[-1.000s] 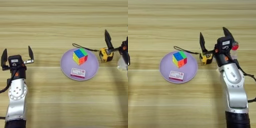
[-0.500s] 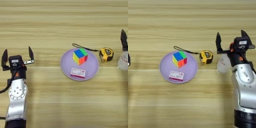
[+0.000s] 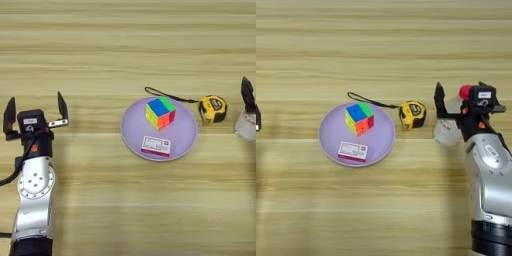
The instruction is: Move the objects on the table
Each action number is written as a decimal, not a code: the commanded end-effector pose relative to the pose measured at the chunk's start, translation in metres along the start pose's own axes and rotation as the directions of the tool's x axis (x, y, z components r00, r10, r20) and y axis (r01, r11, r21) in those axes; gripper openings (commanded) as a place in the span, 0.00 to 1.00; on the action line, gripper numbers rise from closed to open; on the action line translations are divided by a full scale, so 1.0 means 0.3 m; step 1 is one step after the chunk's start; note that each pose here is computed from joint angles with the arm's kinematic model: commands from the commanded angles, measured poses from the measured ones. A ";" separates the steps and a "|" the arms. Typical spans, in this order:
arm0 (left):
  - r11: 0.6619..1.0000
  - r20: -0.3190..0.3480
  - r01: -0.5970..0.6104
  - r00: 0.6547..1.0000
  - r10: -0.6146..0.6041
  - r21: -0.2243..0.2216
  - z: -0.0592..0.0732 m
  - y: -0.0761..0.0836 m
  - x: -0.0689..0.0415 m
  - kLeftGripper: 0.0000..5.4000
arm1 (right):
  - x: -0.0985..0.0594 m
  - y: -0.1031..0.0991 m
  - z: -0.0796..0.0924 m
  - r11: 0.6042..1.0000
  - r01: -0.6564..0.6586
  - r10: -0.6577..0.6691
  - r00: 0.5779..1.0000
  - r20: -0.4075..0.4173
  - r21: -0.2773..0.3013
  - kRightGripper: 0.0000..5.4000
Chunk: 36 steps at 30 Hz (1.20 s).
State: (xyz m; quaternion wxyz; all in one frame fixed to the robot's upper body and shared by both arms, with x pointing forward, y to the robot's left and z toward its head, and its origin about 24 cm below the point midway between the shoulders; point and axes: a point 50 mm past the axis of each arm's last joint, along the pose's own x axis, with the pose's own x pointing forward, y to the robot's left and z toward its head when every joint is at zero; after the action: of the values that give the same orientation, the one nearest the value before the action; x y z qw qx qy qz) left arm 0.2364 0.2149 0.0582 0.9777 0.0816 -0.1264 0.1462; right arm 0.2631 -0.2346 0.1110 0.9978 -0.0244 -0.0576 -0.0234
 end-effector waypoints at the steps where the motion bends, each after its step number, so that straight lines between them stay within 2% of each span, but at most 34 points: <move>1: 1.000 -0.005 0.006 1.000 -0.006 0.000 -0.002 -0.005 -0.001 1.00 | 0.013 -0.019 -0.023 1.000 0.016 -0.016 0.999 -0.032 -0.008 1.00; 15: 1.000 -0.007 0.004 1.000 -0.004 0.001 -0.004 -0.002 -0.004 1.00 | 0.026 -0.044 -0.073 0.999 0.045 -0.045 0.996 -0.075 0.004 1.00; 20: 1.000 -0.009 0.004 1.000 -0.004 0.001 -0.005 0.000 -0.004 1.00 | 0.026 -0.044 -0.072 0.999 0.046 -0.045 0.997 -0.070 0.008 0.88; 25: 1.000 -0.009 0.004 1.000 -0.004 0.002 -0.006 0.000 -0.005 1.00 | 0.026 -0.042 -0.073 0.999 0.043 -0.042 0.997 -0.068 0.011 0.80; 30: 1.000 -0.009 0.005 1.000 -0.005 0.003 -0.006 0.000 -0.005 1.00 | 0.026 -0.037 -0.074 0.999 0.036 -0.035 0.997 -0.067 0.015 0.68; 36: 1.000 -0.008 0.005 1.000 -0.005 0.003 -0.006 0.000 -0.004 1.00 | 0.027 -0.030 -0.072 1.000 0.024 -0.023 0.998 -0.060 0.009 0.59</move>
State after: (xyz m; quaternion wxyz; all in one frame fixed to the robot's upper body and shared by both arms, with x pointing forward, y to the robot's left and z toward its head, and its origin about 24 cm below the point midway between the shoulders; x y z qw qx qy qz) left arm 0.2361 0.2152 0.0579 0.9778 0.0817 -0.1260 0.1463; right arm 0.2712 -0.2452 0.0877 0.9989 -0.0131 -0.0204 -0.0396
